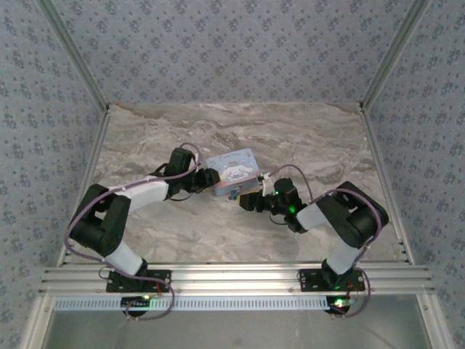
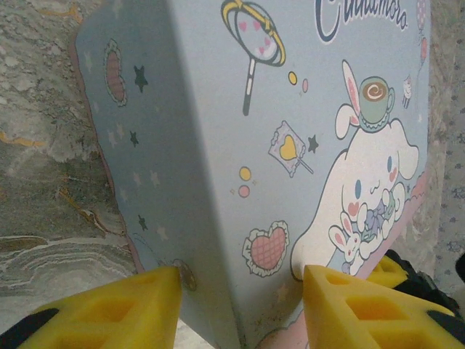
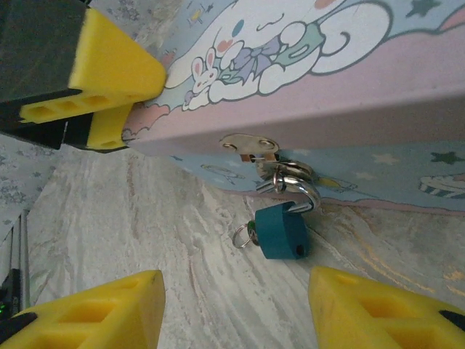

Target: Unlock a padlock with a key

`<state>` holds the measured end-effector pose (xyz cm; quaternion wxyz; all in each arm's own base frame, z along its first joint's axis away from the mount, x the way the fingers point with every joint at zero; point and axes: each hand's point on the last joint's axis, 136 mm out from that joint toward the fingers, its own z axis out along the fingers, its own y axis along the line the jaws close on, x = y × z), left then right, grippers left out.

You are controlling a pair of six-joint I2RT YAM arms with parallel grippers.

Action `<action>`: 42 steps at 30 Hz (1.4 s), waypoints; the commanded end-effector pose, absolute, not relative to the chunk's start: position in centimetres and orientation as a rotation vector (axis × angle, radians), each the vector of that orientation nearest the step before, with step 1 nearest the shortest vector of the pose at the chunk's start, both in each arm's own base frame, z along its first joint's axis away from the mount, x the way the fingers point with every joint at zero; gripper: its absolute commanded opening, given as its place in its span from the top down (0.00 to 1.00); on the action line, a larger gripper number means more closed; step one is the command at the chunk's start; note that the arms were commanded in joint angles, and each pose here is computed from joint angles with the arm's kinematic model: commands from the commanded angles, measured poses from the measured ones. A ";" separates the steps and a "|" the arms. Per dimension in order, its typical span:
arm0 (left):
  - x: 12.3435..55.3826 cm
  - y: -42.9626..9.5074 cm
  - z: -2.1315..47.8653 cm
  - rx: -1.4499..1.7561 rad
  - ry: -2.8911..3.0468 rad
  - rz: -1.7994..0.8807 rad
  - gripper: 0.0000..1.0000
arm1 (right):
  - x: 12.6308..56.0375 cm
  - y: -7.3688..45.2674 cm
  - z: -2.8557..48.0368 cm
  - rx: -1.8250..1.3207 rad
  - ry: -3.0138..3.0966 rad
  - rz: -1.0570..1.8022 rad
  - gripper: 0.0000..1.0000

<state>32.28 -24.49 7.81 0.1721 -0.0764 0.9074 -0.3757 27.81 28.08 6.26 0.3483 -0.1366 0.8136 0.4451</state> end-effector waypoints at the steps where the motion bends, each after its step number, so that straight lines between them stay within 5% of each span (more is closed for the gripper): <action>1: 30.4 -23.6 5.7 -0.259 2.672 -0.997 0.53 | 29.2 28.9 7.7 -0.340 2.033 1.153 0.44; 20: 30.4 -23.6 5.9 -0.264 2.669 -1.007 0.53 | 31.0 30.0 6.6 -0.328 2.001 1.218 0.46; 42: 30.2 -23.5 5.6 -0.272 2.671 -1.005 0.53 | 30.9 29.5 5.2 -0.299 2.039 1.216 0.77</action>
